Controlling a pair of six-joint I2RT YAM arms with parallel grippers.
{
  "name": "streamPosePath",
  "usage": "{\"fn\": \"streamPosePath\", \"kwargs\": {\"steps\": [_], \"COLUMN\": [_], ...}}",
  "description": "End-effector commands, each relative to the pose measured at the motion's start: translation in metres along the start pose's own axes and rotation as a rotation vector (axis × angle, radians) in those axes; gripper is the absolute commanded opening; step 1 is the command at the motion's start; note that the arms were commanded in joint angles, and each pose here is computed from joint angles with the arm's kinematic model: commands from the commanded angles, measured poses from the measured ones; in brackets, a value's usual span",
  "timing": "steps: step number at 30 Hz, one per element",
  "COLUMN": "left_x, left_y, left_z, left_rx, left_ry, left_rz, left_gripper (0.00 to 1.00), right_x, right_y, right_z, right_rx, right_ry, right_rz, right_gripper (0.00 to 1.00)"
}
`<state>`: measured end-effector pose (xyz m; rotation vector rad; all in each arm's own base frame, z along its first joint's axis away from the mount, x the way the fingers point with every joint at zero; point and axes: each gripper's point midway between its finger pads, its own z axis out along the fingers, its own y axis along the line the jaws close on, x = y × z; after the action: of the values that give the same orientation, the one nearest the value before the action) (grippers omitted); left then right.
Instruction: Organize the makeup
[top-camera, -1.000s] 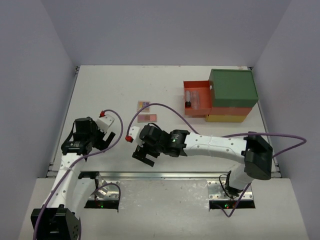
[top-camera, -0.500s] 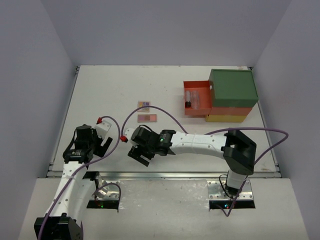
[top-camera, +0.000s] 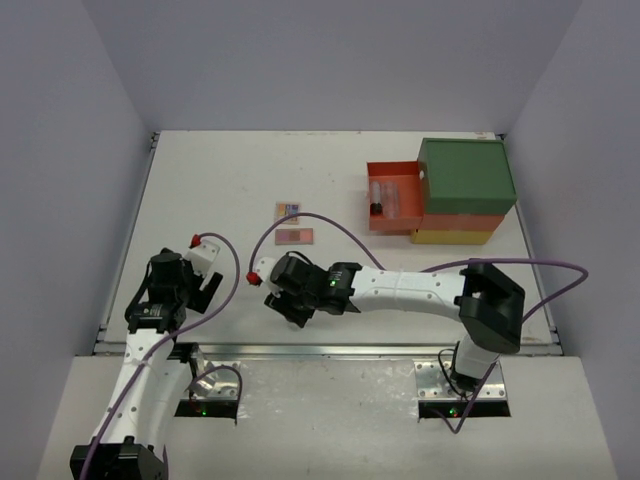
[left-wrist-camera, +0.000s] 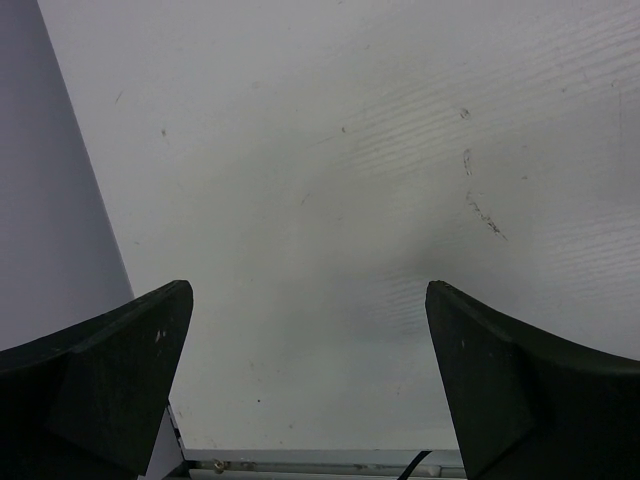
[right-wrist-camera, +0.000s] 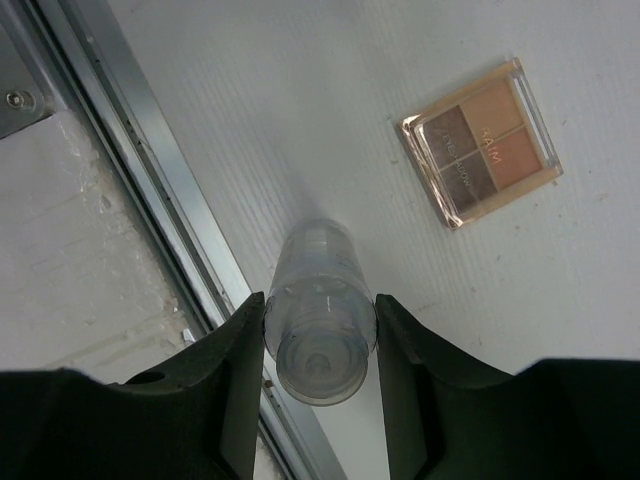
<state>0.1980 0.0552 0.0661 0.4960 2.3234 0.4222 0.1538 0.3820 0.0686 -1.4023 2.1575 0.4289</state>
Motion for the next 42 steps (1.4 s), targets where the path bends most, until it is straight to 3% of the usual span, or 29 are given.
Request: {"fn": "streamPosePath", "kwargs": {"steps": [1, 5, 14, 17, 19, 22, 25, 27, 30, 33, 36, 42], "left_x": [-0.006, -0.007, -0.021, -0.02, -0.033, -0.039, -0.032, -0.027, -0.05, -0.063, -0.076, -0.081], "left_y": [0.012, 0.011, 0.009, 0.008, 0.023, 0.025, 0.021, 0.028, 0.027, 0.018, 0.022, 0.016], "left_z": [0.0, 0.002, -0.002, -0.003, -0.008, -0.01, -0.005, -0.001, -0.004, -0.011, -0.016, -0.011], "left_rx": [-0.063, -0.064, -0.041, -0.004, -0.079, -0.101, -0.055, -0.095, -0.069, -0.021, -0.021, 0.02], "left_ry": [-0.034, -0.035, -0.092, -0.035, -0.085, -0.142, -0.058, -0.003, -0.12, -0.214, -0.255, -0.273], "left_rz": [-0.029, -0.051, -0.084, -0.077, -0.137, -0.152, -0.1, -0.143, -0.183, -0.17, -0.174, -0.163], "left_gripper": [1.0, 1.0, 1.0, 1.0, 1.0, 1.0, 1.0, 1.0, 1.0, 1.0, 1.0, 1.0], "right_x": [-0.037, -0.038, -0.077, -0.081, -0.097, -0.102, -0.097, -0.087, -0.073, -0.06, -0.057, -0.07], "right_y": [-0.006, -0.023, -0.106, -0.122, -0.129, -0.137, -0.148, -0.174, -0.223, -0.274, -0.302, -0.328], "right_z": [-0.032, -0.052, -0.148, -0.158, -0.178, -0.205, -0.221, -0.233, -0.249, -0.264, -0.264, -0.241], "right_rx": [0.026, 0.12, 0.524, 0.542, 0.53, 0.567, 0.608, 0.67, 0.8, 1.011, 1.077, 1.139], "right_ry": [-0.159, -0.204, -0.491, -0.624, -0.759, -0.807, -0.835, -0.864, -0.828, -0.73, -0.672, -0.485], "right_rz": [0.025, 0.075, 0.287, 0.304, 0.305, 0.332, 0.334, 0.37, 0.356, 0.219, 0.142, -0.186], "right_gripper": [0.0, 0.0, 0.0, 0.0, 0.0, 0.0, 0.0, 0.0, 0.0, 0.0, 0.0, 0.0]}}
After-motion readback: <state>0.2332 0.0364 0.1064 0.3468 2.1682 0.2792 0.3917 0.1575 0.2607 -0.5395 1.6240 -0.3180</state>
